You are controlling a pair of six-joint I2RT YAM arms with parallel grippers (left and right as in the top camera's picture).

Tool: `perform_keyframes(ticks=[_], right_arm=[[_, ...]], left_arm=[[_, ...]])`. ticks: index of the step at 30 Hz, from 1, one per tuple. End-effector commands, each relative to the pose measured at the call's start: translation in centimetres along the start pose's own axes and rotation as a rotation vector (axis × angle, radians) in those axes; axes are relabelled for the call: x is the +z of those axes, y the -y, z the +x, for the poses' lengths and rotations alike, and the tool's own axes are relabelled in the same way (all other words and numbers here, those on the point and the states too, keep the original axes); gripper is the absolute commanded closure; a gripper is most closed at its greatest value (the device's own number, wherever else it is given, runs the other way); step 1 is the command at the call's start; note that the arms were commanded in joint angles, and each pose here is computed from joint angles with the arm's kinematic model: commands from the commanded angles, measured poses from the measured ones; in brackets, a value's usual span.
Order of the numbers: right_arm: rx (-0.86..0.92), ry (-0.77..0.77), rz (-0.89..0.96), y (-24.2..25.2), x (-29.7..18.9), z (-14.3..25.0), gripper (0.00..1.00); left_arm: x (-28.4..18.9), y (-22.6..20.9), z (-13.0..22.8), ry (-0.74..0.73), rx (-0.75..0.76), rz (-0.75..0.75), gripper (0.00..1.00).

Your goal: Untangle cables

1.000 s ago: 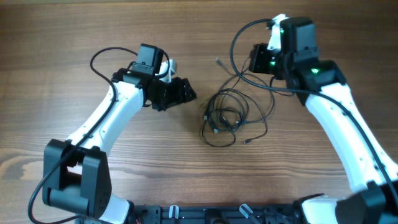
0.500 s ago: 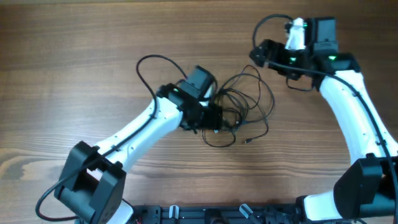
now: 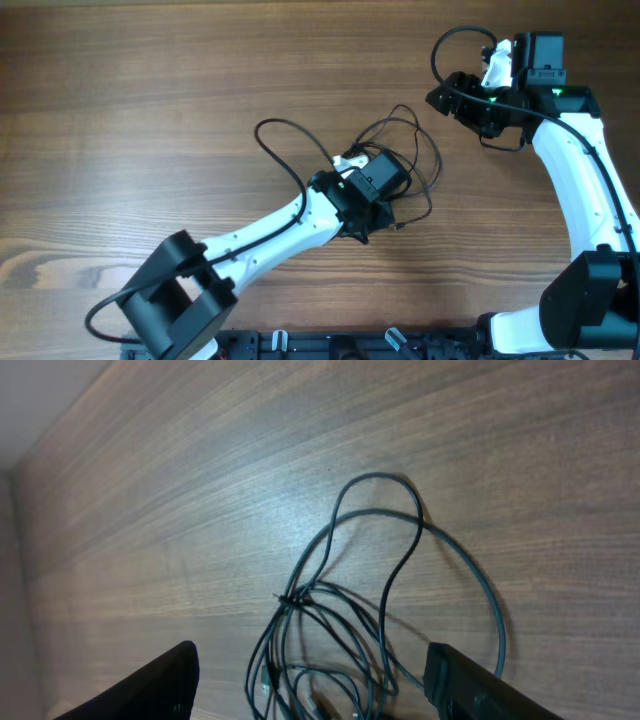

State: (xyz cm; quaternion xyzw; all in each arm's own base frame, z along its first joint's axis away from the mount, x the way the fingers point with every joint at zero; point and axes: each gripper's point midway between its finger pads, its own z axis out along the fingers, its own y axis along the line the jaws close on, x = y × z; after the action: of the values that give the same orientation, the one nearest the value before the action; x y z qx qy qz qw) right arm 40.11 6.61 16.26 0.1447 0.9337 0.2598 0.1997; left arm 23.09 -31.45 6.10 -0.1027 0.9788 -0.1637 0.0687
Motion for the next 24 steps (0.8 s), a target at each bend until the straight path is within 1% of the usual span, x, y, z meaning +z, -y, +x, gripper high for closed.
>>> perform_keyframes(ticks=[1,3,5,7,12,13,15,16,19,22,24], right_arm=[[0.027,-0.028,-0.006,0.1,0.5,0.5,0.26],[0.027,-0.029,-0.006,0.1,0.5,0.5,0.26],[0.028,-0.029,-0.007,0.1,0.5,0.5,0.26],[0.028,-0.03,-0.006,0.1,0.5,0.5,0.26],[0.029,-0.035,-0.004,0.1,0.5,0.7,0.26],[0.029,-0.035,-0.004,0.1,0.5,0.7,0.26],[0.03,-0.035,-0.004,0.1,0.5,0.7,0.26],[0.03,-0.035,-0.004,0.1,0.5,0.7,0.26],[0.03,-0.035,-0.004,0.1,0.5,0.7,0.26],[0.029,-0.035,-0.004,0.1,0.5,0.7,0.26],[0.03,-0.035,-0.004,0.1,0.5,0.7,0.26]], left_arm=[[1.0,-0.7,-1.9,0.096,-0.273,-0.031,0.67],[1.0,-1.2,-2.7,0.15,-0.342,-0.046,0.66],[1.3,-1.8,-3.7,0.216,-0.425,-0.065,0.57],[2.0,-1.6,-4.0,0.229,-0.473,-0.055,0.51],[2.9,-2.0,-5.0,0.279,-0.475,-0.067,0.51],[2.9,-2.1,-5.1,0.282,-0.476,-0.068,0.52],[3.1,-2.2,-4.7,0.26,-0.477,-0.076,0.59],[3.1,-2.4,-4.4,0.245,-0.477,-0.084,0.59],[3.2,-3.0,-3.7,0.217,-0.476,-0.116,0.56],[3.2,-3.2,-2.9,0.179,-0.476,-0.13,0.55],[3.3,-3.5,-2.4,0.153,-0.476,-0.145,0.51]])
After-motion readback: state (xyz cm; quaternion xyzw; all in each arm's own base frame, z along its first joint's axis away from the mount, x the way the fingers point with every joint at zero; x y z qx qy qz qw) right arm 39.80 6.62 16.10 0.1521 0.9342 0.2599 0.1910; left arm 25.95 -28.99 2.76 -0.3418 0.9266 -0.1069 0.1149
